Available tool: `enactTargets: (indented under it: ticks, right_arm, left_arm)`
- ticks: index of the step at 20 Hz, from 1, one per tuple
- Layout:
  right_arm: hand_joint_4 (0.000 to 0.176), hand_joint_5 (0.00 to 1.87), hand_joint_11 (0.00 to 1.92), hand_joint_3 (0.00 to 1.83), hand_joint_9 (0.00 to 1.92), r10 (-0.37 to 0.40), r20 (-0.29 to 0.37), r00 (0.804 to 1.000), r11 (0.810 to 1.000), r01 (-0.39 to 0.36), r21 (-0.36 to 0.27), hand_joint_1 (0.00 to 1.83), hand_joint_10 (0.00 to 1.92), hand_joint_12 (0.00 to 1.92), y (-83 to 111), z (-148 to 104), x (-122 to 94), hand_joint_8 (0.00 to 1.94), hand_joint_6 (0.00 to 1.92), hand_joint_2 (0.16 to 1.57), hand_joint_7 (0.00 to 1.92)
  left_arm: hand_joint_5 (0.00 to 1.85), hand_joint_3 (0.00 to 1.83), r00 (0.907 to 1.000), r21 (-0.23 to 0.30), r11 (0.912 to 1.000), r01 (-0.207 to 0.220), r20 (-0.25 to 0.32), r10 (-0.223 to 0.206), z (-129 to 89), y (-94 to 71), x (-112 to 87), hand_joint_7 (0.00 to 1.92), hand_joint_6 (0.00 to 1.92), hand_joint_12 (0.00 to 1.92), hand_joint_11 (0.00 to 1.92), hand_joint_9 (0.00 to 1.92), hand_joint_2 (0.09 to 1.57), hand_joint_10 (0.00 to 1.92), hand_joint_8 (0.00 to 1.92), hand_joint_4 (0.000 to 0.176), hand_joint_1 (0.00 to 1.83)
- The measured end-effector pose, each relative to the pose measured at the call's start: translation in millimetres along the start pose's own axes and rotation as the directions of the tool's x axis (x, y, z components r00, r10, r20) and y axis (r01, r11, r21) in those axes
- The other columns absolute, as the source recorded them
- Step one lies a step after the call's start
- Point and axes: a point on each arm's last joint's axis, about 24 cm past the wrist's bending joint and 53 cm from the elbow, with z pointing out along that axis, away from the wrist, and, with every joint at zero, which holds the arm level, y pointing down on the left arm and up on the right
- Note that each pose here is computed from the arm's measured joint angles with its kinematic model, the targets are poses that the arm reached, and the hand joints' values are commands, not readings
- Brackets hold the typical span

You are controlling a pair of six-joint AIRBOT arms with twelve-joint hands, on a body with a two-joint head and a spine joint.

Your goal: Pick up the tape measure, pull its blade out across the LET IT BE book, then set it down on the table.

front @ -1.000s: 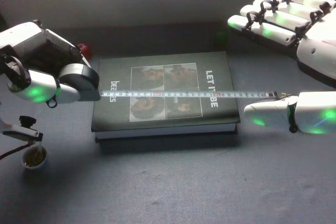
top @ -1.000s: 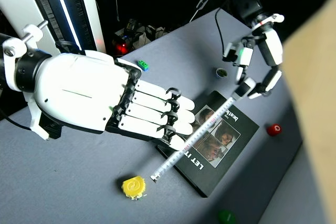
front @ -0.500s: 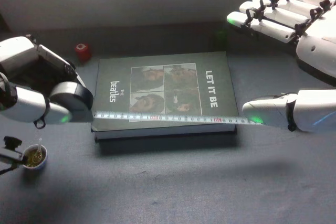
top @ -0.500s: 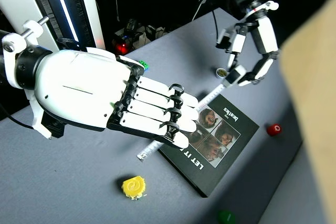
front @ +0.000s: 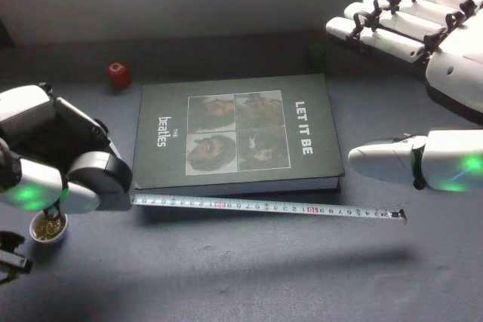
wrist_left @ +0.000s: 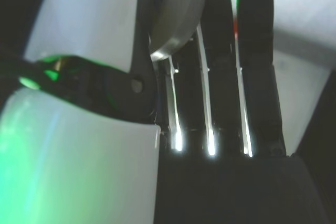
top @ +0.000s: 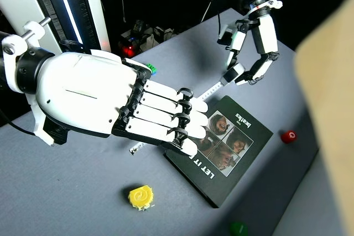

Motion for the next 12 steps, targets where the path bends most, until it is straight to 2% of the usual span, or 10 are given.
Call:
enactTargets:
  ticks: [4,6,9,10,12]
  right_arm:
    - [0.000,0.00,0.00,0.01,0.00,-0.003,-0.011,1.000,1.000,0.003,0.003,0.00,0.00,0.41,-1.2,-1,4,0.00,0.00,1.10,0.00]
    - [0.000,0.00,0.00,0.01,0.00,-0.001,-0.014,1.000,1.000,0.001,0.002,0.00,0.00,0.41,-0.6,-1,5,0.00,0.00,1.10,0.00]
    - [0.000,0.00,0.00,0.01,0.00,-0.002,-0.016,1.000,1.000,0.002,0.001,0.00,0.00,0.41,-0.4,-1,5,0.00,0.00,1.10,0.00]
    - [0.000,0.00,0.00,0.01,0.00,-0.002,-0.017,1.000,1.000,0.002,0.002,0.00,0.00,0.41,-0.5,-1,5,0.00,0.00,1.10,0.00]
    - [0.000,0.00,0.00,0.01,0.00,-0.002,-0.018,1.000,1.000,0.002,0.001,0.00,0.00,0.41,-0.3,-1,6,0.00,0.00,1.10,0.00]
  left_arm:
    - [1.04,0.00,0.9965,-0.001,0.9986,0.052,0.065,-0.052,-4,8.1,-11.9,1.16,0.74,1.00,0.81,0.94,1.07,1.14,0.75,0.000,1.39]
    - [1.07,0.00,0.9946,-0.004,0.9977,0.068,0.079,-0.068,-5,14.6,-12.3,1.15,0.70,1.01,0.81,0.93,1.06,1.14,0.75,0.000,1.39]
    - [1.08,0.00,0.9950,-0.031,0.9960,0.084,0.058,-0.082,-5,29.7,0.3,1.16,0.69,0.98,0.83,0.94,1.06,1.13,0.74,0.000,1.39]
    - [1.08,0.00,0.9961,-0.033,0.9967,0.074,0.050,-0.073,-5,31.6,2.3,1.16,0.69,0.95,0.84,0.94,1.06,1.13,0.73,0.000,1.39]
    - [1.07,0.00,0.9949,-0.028,0.9961,0.083,0.060,-0.082,-5,33.4,1.6,1.16,0.71,0.94,0.84,0.95,1.06,1.13,0.72,0.000,1.39]
